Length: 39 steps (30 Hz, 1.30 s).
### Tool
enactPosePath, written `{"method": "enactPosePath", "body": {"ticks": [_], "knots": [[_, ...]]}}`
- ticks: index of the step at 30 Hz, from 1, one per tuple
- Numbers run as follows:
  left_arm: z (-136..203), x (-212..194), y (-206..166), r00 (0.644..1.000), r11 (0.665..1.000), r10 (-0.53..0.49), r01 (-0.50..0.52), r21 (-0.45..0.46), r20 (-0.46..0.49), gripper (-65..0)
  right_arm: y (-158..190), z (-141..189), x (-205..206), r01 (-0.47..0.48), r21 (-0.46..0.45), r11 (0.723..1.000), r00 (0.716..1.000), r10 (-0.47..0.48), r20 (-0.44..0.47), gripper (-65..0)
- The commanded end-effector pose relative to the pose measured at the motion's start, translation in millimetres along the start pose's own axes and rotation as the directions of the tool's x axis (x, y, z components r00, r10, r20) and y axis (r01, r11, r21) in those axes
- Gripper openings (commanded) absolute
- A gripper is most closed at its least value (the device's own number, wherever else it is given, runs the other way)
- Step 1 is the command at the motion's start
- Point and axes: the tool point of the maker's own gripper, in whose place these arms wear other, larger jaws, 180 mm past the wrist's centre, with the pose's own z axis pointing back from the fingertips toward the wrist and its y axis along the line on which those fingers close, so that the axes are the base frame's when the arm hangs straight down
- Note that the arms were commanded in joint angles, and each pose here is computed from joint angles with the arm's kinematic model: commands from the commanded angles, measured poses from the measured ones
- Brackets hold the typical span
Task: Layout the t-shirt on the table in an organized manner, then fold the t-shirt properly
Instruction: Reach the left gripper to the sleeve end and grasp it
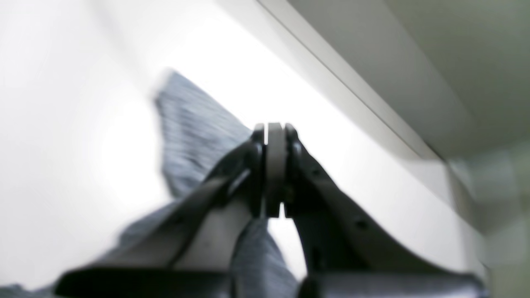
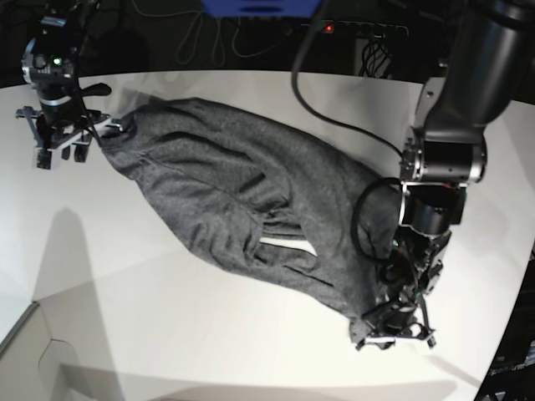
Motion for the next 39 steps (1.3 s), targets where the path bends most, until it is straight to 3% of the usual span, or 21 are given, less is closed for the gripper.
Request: {"method": "enactPosePath", "body": {"ticks": [1,7,13,19,25,27,34,39], "knots": [[-4.5,30.7,-18.4,0.997,0.999,-0.009,0.012,-0.038,0.075,-64.7,-4.1,2.4,11.1,-0.007,-0.011,1.0,0.999,0.007,0.042,-46.2],[-4.0,27.2,-21.2,0.992,0.994,-0.091,0.096,-0.045,0.092,-64.0,-2.6,2.0,12.0,-0.005,-0.008,1.0,0.999,0.006,0.044,-46.2],[-4.3,10.6,-36.3,0.99,0.989,-0.124,0.129,-0.077,0.064,-49.1,-1.9,1.9,12.1,-0.005,-0.005,1.0,0.999,0.005,0.044,-46.2],[-0.4,-10.4,-27.3,0.992,0.99,-0.121,0.123,-0.068,0.031,-48.4,-2.0,2.8,14.6,-0.007,-0.006,1.0,0.999,0.008,0.052,-46.2],[-0.3,-5.2,-21.5,0.994,0.993,-0.107,0.109,-0.054,0.039,-48.3,-1.5,3.1,17.3,-0.009,-0.005,1.0,0.998,0.01,0.062,-46.2],[2.5,-1.7,-3.8,0.993,0.993,-0.112,0.113,-0.029,0.041,-48.3,-1.2,2.3,20.3,-0.008,-0.004,1.0,0.998,0.008,0.069,-45.6],[22.3,19.9,24.8,0.997,0.998,0.032,-0.029,-0.046,0.065,-48.3,12.2,-6.6,55.5,0.001,0.026,1.0,0.988,-0.005,0.151,-41.5],[43.3,16.7,28.4,0.997,0.994,0.057,-0.052,-0.094,0.057,-48.3,43.2,-10.2,76.1,-0.051,0.105,0.993,0.979,0.029,0.2,-41.8]]}}
